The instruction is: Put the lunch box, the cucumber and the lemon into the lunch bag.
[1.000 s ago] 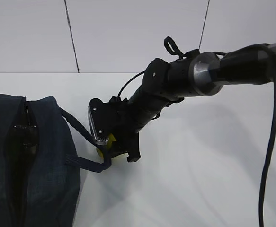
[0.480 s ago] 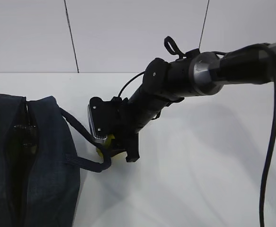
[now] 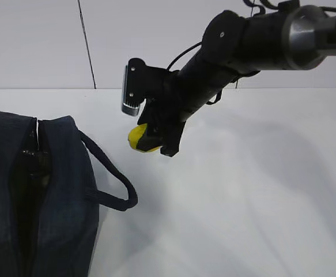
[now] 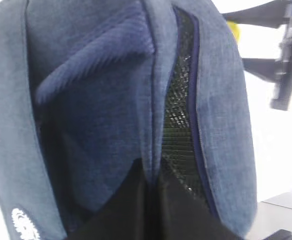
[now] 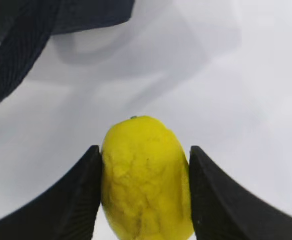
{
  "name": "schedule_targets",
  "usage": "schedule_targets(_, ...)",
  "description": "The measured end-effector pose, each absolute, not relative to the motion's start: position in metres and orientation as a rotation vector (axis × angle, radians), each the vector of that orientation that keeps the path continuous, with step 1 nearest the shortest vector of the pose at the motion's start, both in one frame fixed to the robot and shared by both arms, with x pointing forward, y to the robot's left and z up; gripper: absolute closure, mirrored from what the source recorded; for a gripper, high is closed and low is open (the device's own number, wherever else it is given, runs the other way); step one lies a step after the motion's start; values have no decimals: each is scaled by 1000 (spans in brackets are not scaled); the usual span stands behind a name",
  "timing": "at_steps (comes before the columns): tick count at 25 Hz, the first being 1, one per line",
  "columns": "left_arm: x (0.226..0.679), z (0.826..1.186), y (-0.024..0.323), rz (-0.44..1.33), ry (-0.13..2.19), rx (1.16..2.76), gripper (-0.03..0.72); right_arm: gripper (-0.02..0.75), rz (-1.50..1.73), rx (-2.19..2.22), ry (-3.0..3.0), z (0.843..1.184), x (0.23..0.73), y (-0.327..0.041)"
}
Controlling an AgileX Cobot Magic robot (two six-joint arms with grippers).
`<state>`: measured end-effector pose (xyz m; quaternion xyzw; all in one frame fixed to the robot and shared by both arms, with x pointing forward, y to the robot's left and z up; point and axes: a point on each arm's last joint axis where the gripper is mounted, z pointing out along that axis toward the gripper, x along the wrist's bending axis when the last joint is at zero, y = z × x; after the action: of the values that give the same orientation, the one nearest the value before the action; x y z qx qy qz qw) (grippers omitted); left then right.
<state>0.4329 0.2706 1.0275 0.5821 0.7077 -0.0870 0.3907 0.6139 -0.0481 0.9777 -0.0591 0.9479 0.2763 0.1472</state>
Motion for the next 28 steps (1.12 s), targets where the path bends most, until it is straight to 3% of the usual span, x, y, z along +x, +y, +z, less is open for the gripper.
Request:
schedule_targets(9, 432, 1029, 269, -253, 1791, 1467, 694, 356, 1052, 19, 2749, 1032, 591, -48)
schedule_targets(15, 432, 1029, 268, -259, 1785, 1456, 694, 356, 1446, 238, 2753, 1063, 574, -39)
schedule_targets(21, 433, 1031, 267, -267, 1779, 1438, 694, 356, 1765, 346, 2756, 1078, 565, -31)
schedule_targets(28, 435, 1035, 264, -294, 1748, 1385, 694, 358, 1804, 315, 2790, 1079, 558, -25)
